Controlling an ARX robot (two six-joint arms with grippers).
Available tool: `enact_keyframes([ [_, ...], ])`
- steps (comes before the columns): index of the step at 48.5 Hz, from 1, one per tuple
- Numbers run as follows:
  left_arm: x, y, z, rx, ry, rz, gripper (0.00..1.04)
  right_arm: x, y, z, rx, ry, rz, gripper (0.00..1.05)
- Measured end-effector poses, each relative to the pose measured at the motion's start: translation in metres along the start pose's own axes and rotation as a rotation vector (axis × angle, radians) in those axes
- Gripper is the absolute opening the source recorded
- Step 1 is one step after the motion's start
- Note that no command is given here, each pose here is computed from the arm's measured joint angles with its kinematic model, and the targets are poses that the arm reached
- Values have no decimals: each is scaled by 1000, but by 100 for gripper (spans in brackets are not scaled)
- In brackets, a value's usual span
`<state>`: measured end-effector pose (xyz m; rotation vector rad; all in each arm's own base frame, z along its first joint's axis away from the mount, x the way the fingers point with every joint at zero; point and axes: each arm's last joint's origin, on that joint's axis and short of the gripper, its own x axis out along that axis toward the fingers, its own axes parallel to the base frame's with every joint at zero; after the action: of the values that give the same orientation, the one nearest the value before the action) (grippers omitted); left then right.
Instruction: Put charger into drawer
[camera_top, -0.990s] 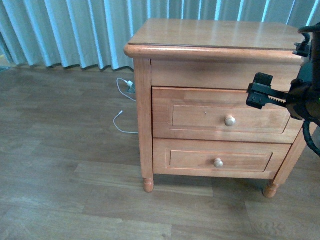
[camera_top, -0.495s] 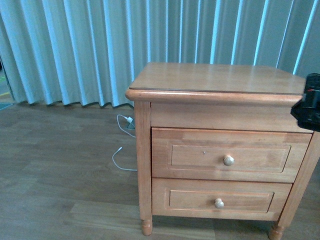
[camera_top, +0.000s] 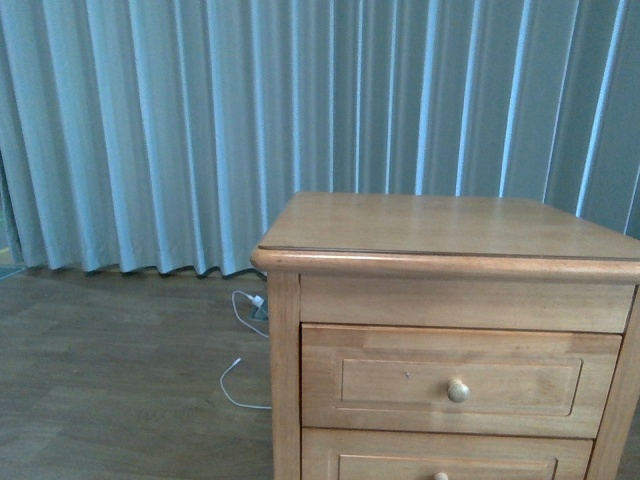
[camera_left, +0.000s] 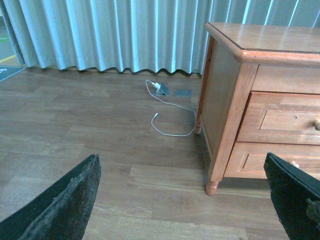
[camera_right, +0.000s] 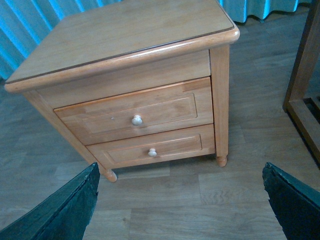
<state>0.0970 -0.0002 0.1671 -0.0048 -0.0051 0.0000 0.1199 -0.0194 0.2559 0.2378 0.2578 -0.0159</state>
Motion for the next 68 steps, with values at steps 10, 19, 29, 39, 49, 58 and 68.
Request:
enact_keyframes([
  [10, 0, 0, 0, 0, 0, 0, 99, -21, -9, -6, 28, -61, -45, 97],
  [19, 0, 0, 0, 0, 0, 0, 99, -20, -10, -8, 31, -55, -48, 97],
  [29, 0, 0, 0, 0, 0, 0, 99, -19, -10, -11, -62, -154, -6, 88],
  [39, 0, 0, 0, 0, 0, 0, 99, -13, -6, -39, -214, -258, 4, 47],
  [49, 0, 0, 0, 0, 0, 0, 99, -7, 2, -61, -227, -257, -12, 5],
  [58, 0, 0, 0, 0, 0, 0, 99, -4, 2, -72, -235, -251, 13, 2],
  [68, 0, 0, 0, 0, 0, 0, 99, -3, 1, -79, -235, -254, 14, 2],
])
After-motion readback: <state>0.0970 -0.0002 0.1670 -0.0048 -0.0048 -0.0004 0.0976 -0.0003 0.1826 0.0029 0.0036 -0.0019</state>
